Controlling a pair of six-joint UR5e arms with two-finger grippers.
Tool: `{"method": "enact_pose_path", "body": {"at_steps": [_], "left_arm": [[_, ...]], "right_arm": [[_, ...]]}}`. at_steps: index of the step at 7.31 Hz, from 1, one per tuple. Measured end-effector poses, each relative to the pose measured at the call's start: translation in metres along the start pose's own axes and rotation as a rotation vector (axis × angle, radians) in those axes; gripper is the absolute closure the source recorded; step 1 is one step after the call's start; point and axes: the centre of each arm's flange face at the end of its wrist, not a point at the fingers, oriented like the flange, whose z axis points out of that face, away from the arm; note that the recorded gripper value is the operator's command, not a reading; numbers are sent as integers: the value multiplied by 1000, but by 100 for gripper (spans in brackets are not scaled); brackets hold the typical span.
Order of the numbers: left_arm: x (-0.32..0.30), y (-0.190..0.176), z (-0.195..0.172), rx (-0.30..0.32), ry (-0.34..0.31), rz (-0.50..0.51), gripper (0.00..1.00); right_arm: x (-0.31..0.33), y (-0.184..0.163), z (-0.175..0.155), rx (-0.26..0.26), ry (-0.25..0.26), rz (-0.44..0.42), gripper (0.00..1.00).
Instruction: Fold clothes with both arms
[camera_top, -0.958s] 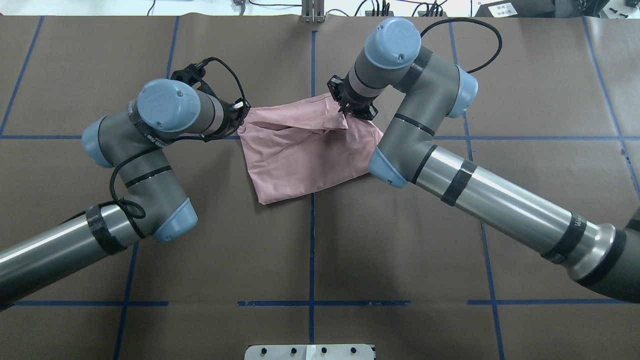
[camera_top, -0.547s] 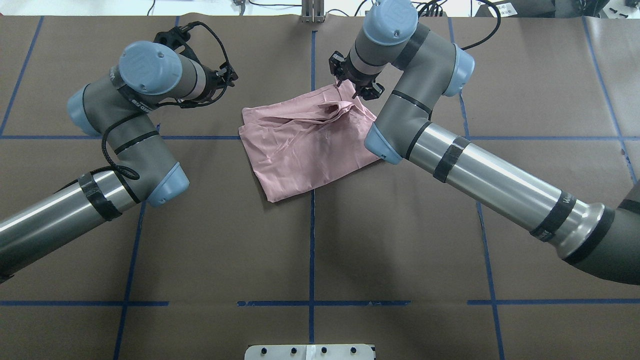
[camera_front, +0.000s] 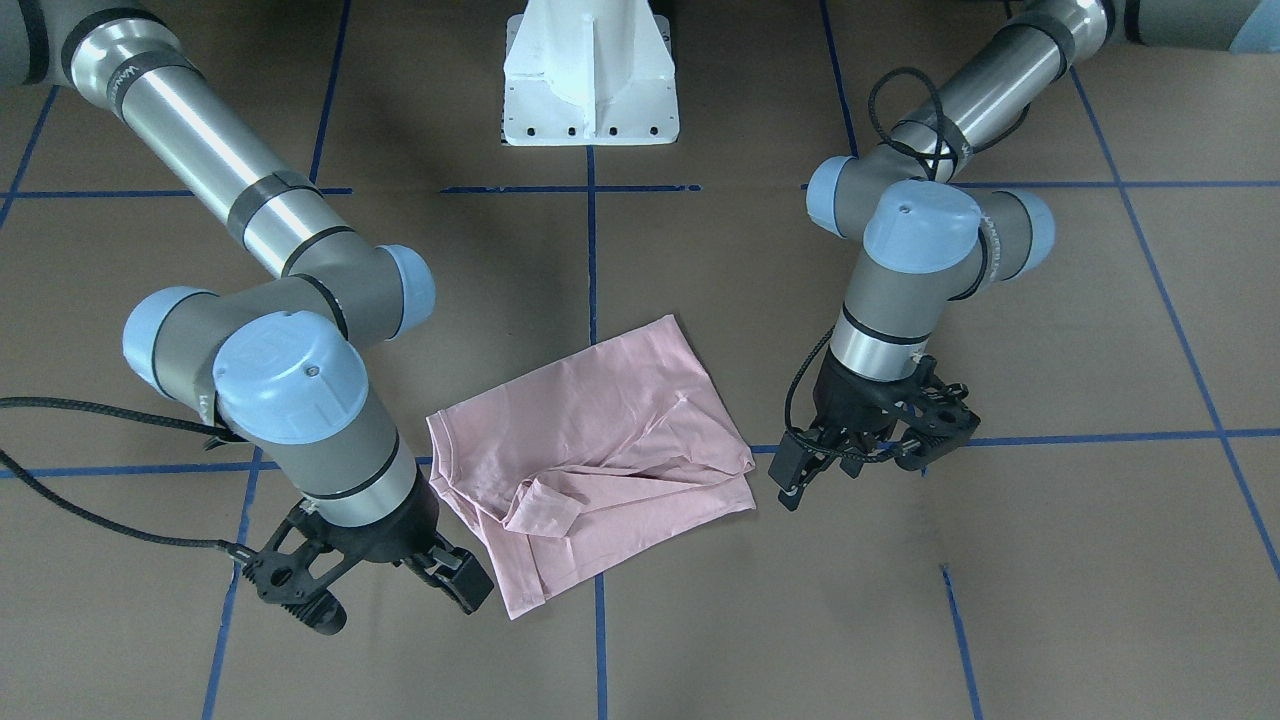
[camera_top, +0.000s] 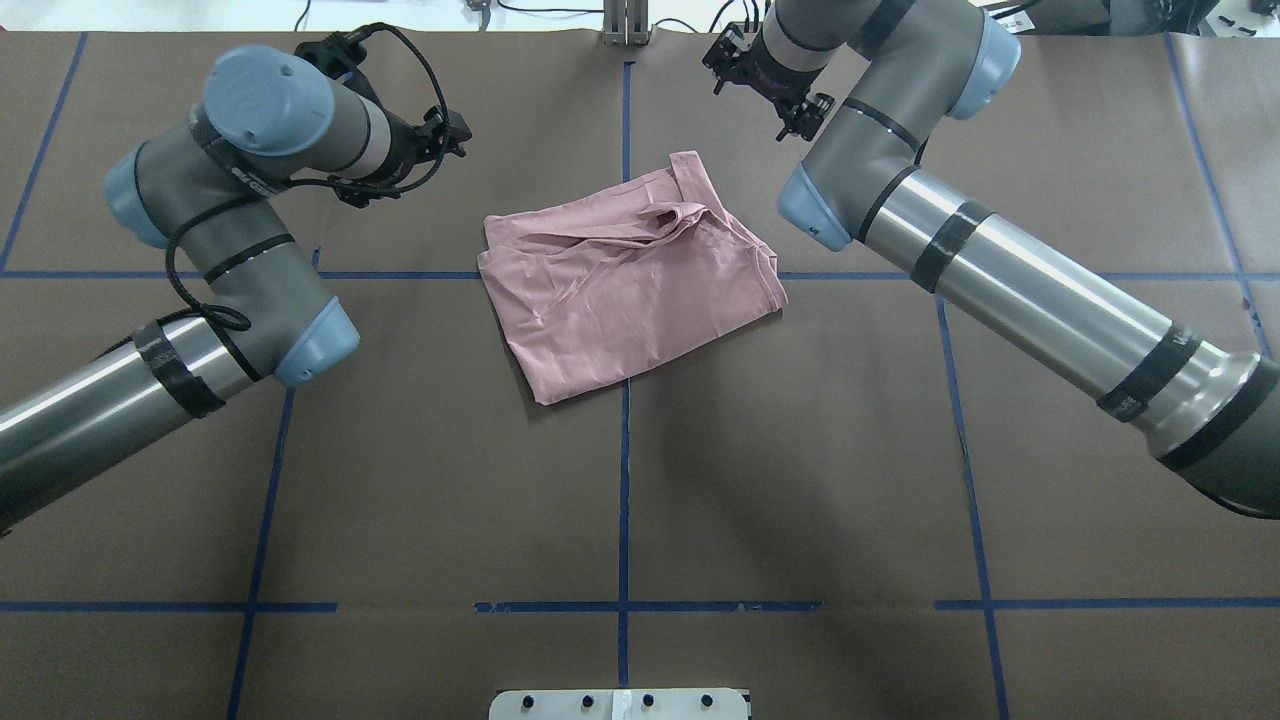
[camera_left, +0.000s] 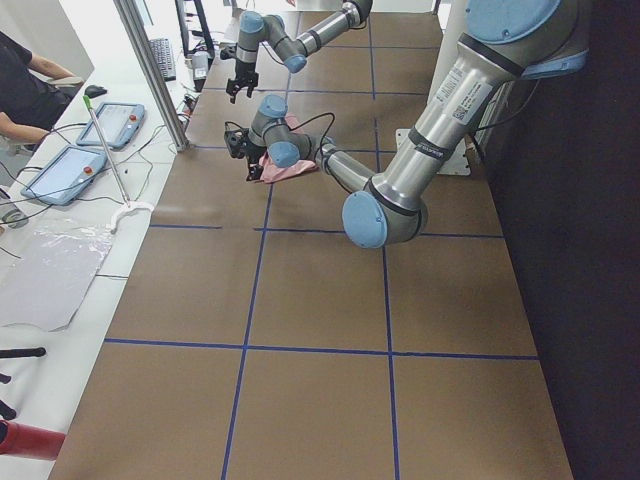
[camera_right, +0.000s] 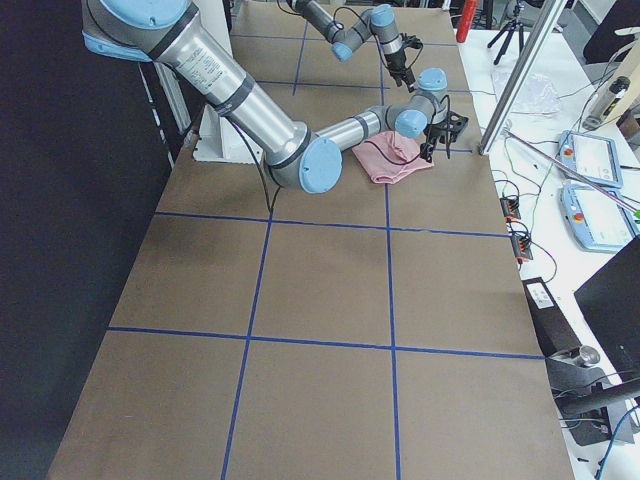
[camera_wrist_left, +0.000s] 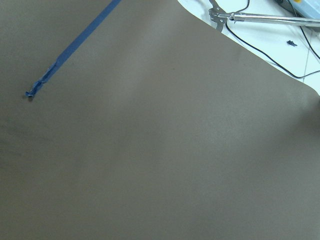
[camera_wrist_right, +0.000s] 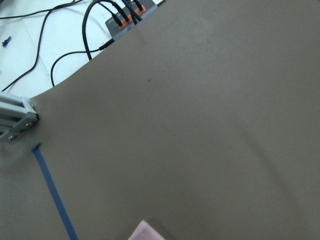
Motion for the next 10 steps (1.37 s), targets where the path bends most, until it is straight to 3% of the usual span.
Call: {"method": "enact_pose_path", "body": {"at_steps": [1, 3, 5, 6, 7, 8, 9, 10], "left_arm": [[-24, -38, -23, -31, 3, 70, 0], [-106, -130, -79, -17, -12, 250, 0], [-205, -214, -134, 6, -100, 463, 0], [-259, -249, -162, 1, -167, 580, 0], [-312, -272, -189, -20, -220, 684, 0], [-359, -282, -212, -59, -248, 784, 0], [-395, -282, -227, -114, -256, 857, 0], [-424, -278, -236, -163, -252, 866, 0]], "right_arm": [[18, -45, -23, -3, 42, -79, 0], [84, -135, -80, -3, 189, -285, 0], [203, -213, -130, -51, 290, -517, 0], [277, -235, -152, -98, 298, -607, 0], [349, -235, -171, -149, 273, -664, 0], [414, -213, -189, -196, 222, -678, 0], [468, -178, -208, -228, 176, -661, 0], [507, -142, -222, -251, 157, -636, 0]]}}
